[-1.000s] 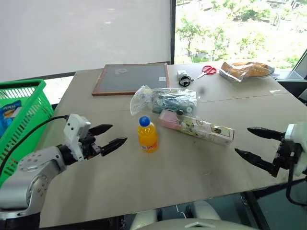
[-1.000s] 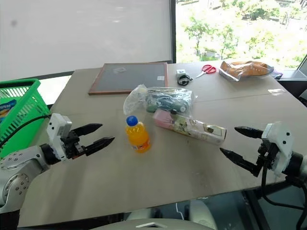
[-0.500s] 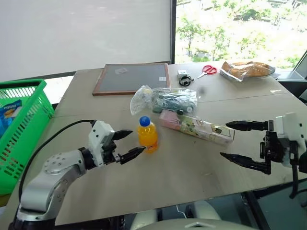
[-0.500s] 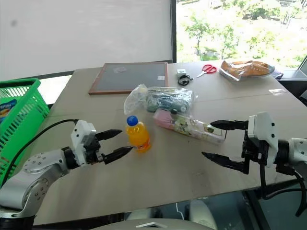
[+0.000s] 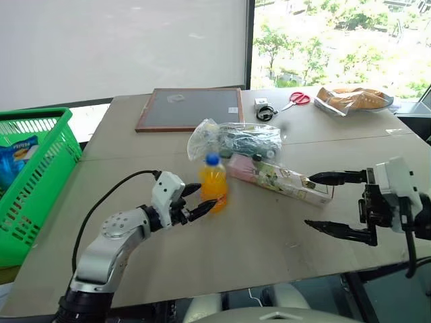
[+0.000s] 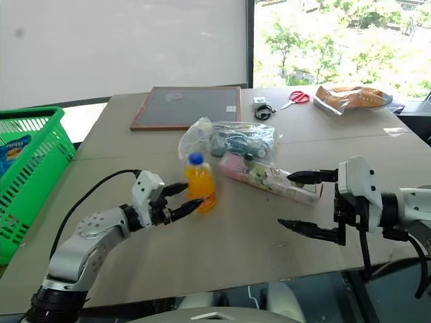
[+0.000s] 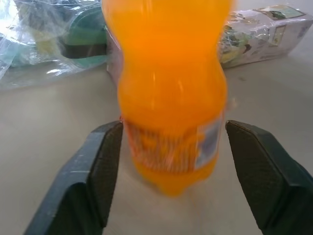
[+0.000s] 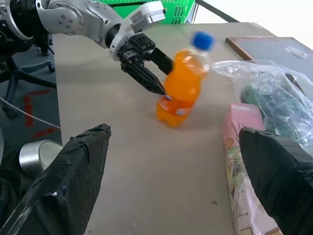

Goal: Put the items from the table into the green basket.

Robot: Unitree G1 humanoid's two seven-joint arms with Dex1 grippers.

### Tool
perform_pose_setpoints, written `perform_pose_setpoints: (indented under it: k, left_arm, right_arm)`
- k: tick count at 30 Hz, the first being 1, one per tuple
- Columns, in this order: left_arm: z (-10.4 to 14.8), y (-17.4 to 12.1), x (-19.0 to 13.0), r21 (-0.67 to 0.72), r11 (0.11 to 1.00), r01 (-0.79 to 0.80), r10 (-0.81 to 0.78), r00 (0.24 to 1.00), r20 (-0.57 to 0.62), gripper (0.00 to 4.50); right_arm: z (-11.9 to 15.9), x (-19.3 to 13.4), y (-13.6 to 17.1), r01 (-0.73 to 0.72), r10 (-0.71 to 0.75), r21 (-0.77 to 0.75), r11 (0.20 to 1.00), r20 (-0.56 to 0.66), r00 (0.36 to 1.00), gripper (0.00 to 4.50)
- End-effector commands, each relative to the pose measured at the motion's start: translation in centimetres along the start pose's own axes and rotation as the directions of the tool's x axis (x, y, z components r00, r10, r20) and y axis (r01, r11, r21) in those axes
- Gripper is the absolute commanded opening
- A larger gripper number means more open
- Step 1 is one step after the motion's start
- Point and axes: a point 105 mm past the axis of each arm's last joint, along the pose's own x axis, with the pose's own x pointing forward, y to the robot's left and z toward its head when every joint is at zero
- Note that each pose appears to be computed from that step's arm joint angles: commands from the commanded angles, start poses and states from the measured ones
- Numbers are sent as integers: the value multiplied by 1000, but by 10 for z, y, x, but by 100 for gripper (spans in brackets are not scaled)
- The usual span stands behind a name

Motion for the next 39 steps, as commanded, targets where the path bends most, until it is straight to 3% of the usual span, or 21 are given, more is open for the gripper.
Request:
perform_pose_setpoints:
  k: [1,5,8,9,10,14,16,17,19,22,29,31,35,39]
  left_arm:
    - [6,1,7,45,999,-3,2,999,32,175]
    - [5,1,8,51,999,-7,5,999,46,6]
    - [15,-8,4,-26,998,55,-52,993,103,6]
    - [17,-9,3,-38,997,68,-64,993,103,65]
    - [19,-10,2,-42,996,74,-69,993,99,84]
    - [35,-9,7,-33,997,70,-67,993,95,261]
    - [41,-8,13,-27,998,57,-55,996,72,328]
    - [44,-8,17,0,999,39,-39,998,56,389]
    - [49,-4,26,-8,1000,-3,3,1000,20,441]
    - [41,0,39,-95,994,-50,34,985,-168,441]
    - [30,0,77,-105,994,-34,-3,943,-334,441]
    - [26,-1,82,-154,988,-33,-23,937,-348,419]
    - [19,-3,77,-135,991,-13,-38,929,-368,300]
    - [34,3,66,-116,993,-14,-17,964,-265,299]
  right_arm:
    - [6,3,5,-19,19,-26,999,8,1000,450]
    - [5,7,5,-21,22,-20,1000,20,1000,450]
    - [3,11,5,-22,22,-17,1000,25,999,450]
    - [3,12,5,-21,22,-17,1000,27,999,450]
    - [3,12,5,-21,21,-16,1000,28,999,450]
    - [3,14,3,-18,18,-18,1000,33,999,450]
    - [3,14,2,-15,15,-19,1000,33,999,450]
    - [3,14,2,-11,12,-22,1000,33,999,450]
    - [3,14,2,-3,4,-23,1000,32,999,450]
    - [3,13,2,18,-17,-29,999,24,1000,450]
    - [3,14,2,26,-25,-29,999,20,999,450]
    - [4,13,3,29,-28,-25,999,18,999,450]
    - [2,10,5,41,-41,-16,999,4,999,450]
    - [1,13,5,47,-47,-16,999,9,999,450]
